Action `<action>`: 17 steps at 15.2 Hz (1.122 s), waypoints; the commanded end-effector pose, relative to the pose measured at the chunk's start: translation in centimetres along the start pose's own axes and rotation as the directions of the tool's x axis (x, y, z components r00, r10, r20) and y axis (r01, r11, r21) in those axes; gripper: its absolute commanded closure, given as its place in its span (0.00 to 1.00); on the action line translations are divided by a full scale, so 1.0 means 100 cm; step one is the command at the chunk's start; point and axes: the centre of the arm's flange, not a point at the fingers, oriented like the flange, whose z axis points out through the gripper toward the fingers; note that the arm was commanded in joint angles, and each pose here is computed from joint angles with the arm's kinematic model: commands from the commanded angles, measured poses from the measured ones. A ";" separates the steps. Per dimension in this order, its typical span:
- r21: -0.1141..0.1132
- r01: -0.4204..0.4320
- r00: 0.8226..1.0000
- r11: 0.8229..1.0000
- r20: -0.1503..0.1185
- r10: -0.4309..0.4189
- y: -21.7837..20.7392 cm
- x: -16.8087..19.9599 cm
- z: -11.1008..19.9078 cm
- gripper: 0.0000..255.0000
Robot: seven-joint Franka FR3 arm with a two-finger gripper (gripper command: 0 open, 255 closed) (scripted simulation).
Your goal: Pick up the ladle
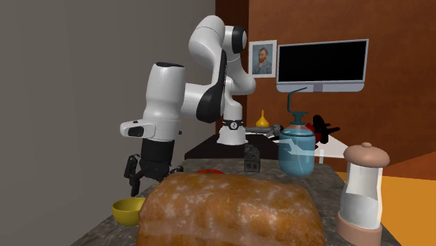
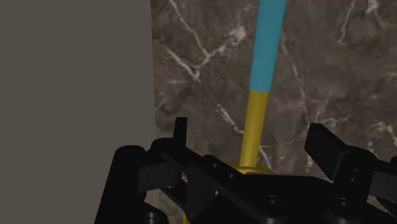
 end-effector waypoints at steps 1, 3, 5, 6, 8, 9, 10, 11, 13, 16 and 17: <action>0.000 0.000 1.000 1.000 -0.001 0.000 0.000 -0.001 0.003 0.00; 0.000 0.000 1.000 1.000 -0.001 0.000 0.000 -0.001 0.003 1.00; 0.000 0.000 1.000 1.000 -0.001 0.000 0.000 0.000 0.003 1.00; 0.000 0.000 1.000 1.000 -0.001 0.000 0.000 -0.001 0.003 1.00; 0.000 0.000 1.000 1.000 -0.001 0.000 0.000 -0.001 0.003 1.00; 0.000 0.000 1.000 1.000 -0.001 0.000 0.000 -0.001 0.002 1.00; 0.000 0.000 1.000 1.000 -0.001 0.000 0.000 -0.001 0.002 1.00; 0.000 0.000 1.000 1.000 -0.001 0.000 0.000 -0.001 0.003 1.00; 0.000 0.000 1.000 1.000 -0.001 0.000 0.002 0.000 -0.008 1.00; 0.000 0.000 1.000 1.000 -0.001 0.000 0.004 0.002 -0.023 1.00; 0.000 0.000 1.000 1.000 -0.001 0.000 0.005 0.002 -0.029 1.00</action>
